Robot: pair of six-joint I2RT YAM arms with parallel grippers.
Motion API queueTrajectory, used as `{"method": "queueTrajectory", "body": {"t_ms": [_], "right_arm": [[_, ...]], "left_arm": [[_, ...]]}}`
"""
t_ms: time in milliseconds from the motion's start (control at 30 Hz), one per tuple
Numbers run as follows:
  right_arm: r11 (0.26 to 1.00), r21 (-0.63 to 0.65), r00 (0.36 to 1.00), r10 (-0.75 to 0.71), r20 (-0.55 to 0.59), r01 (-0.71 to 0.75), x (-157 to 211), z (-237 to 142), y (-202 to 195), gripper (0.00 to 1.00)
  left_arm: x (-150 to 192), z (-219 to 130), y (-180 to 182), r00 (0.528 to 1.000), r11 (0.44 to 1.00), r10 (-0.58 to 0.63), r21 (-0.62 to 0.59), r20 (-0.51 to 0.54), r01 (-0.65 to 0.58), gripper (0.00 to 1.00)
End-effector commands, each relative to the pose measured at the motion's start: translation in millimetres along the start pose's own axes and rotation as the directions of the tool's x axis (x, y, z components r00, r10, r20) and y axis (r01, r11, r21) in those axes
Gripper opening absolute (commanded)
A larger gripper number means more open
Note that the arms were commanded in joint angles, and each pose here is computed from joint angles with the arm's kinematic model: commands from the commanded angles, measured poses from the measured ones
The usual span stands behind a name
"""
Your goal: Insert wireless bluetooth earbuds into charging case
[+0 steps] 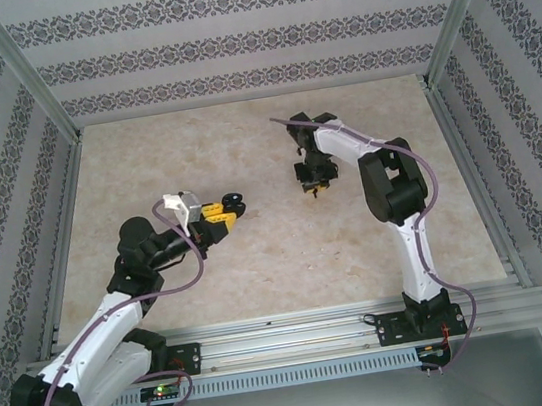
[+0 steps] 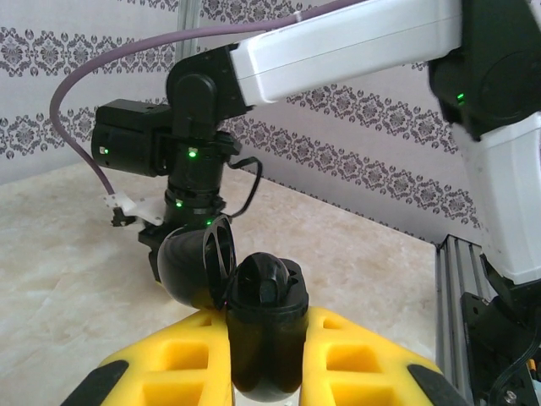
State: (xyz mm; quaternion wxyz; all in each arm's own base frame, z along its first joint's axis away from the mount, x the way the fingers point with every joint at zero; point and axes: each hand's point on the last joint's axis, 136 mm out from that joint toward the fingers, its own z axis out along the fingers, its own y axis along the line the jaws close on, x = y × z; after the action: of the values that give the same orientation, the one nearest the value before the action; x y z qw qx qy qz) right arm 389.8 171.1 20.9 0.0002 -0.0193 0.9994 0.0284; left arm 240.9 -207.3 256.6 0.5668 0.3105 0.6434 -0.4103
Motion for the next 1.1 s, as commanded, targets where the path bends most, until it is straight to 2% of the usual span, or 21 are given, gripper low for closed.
{"method": "queueTrajectory", "body": {"t_ms": [0, 200, 333, 500, 800, 1067], "right_arm": [[0.999, -0.034, 0.999, 0.017, 0.044, -0.015, 19.9, -15.7, 18.3, 0.19], [1.000, -0.013, 1.000, 0.002, 0.014, -0.001, 69.9, -3.1, 35.9, 0.19], [1.000, -0.009, 1.000, 0.003, 0.006, -0.002, 85.3, 7.7, 43.8, 0.19], [1.000, 0.000, 1.000, -0.001, -0.011, 0.001, 92.2, 14.5, 50.1, 0.20], [1.000, 0.016, 1.000, -0.006, -0.026, 0.007, 96.1, 13.7, 50.1, 0.32], [1.000, 0.025, 0.998, -0.008, -0.056, 0.009, 104.9, 22.1, 50.9, 0.30]], "left_arm": [[8.3, -5.5, -5.9, 1.000, 1.000, -0.026, 0.015, -0.014, 0.026, 0.00], [13.4, -9.1, -14.6, 0.999, 0.997, -0.050, 0.051, -0.016, 0.050, 0.00], [16.2, -9.9, -18.6, 0.998, 0.995, -0.059, 0.073, -0.027, 0.061, 0.00], [16.9, -9.9, -20.8, 0.997, 0.994, -0.064, 0.086, -0.033, 0.067, 0.00], [18.1, -10.0, -20.0, 0.997, 0.994, -0.070, 0.082, -0.031, 0.072, 0.00], [15.3, -10.0, -20.4, 0.997, 0.994, -0.069, 0.082, -0.026, 0.071, 0.00]]}}
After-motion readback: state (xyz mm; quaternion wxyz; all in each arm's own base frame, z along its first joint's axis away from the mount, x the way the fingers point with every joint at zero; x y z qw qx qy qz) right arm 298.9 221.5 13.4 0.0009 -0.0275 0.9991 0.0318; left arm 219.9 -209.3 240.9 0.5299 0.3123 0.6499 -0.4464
